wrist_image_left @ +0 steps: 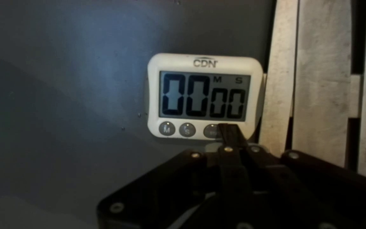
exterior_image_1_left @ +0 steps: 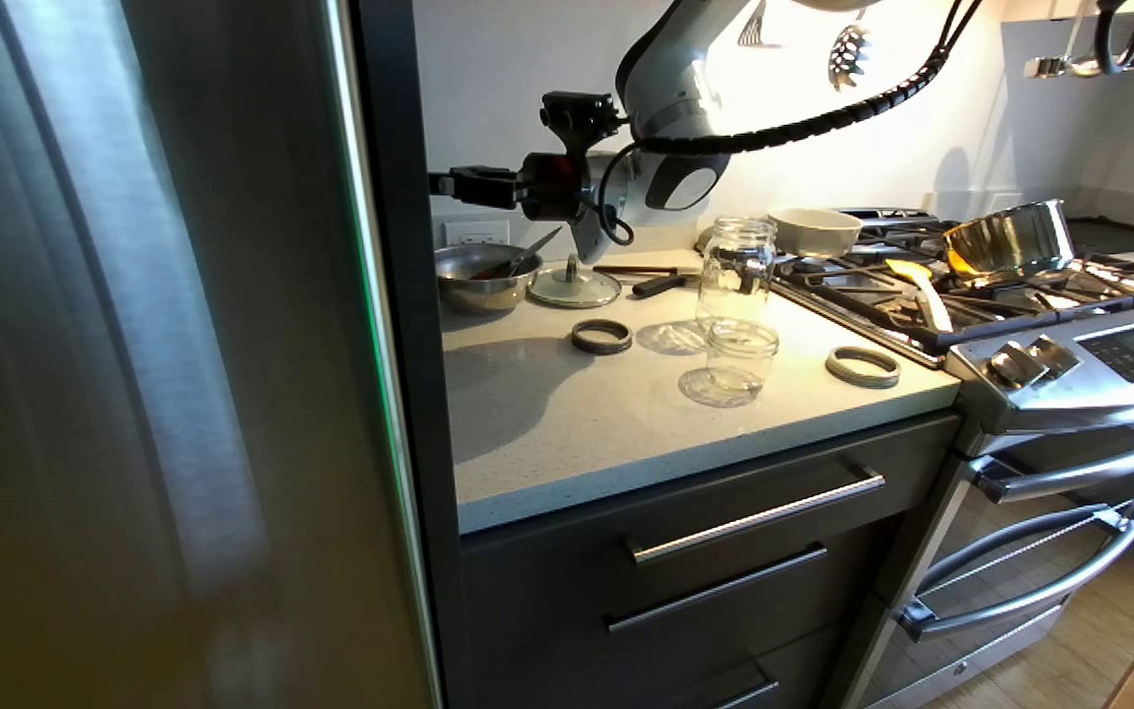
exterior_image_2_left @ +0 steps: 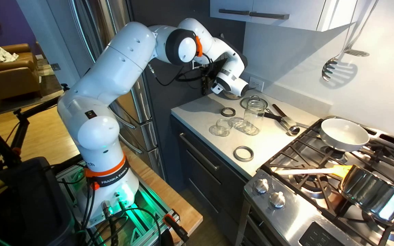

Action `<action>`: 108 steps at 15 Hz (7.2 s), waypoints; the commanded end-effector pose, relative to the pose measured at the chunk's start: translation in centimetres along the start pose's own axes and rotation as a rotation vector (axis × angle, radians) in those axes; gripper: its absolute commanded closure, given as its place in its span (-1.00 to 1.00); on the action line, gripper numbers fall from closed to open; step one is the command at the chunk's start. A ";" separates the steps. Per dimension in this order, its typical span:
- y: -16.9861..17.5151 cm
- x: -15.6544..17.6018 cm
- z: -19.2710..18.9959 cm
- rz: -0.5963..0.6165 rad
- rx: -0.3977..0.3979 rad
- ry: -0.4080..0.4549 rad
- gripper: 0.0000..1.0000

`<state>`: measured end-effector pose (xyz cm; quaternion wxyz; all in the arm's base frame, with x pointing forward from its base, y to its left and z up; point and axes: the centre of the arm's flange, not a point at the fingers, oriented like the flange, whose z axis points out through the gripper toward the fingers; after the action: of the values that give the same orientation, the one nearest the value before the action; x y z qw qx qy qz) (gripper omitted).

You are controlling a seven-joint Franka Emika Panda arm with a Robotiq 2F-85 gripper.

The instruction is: Press a button on the remote controller on the magnetic wall rack on the left wall near the kitchen knives on the wall

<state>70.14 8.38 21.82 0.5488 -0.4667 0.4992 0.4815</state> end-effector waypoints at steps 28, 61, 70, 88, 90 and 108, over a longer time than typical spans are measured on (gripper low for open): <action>1.4 -0.7 -1.2 0.002 -0.073 0.007 1.00; 2.4 -0.3 3.1 0.039 0.015 0.094 1.00; 2.7 -1.6 1.9 -0.028 -0.005 0.128 1.00; 3.3 -2.2 0.2 -0.036 -0.022 0.141 1.00; 3.3 -1.8 0.5 -0.031 -0.022 0.136 1.00; 5.9 -3.9 -6.0 0.004 -0.073 0.107 0.47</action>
<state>65.72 4.57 23.79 0.5081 -0.5090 0.5107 0.4711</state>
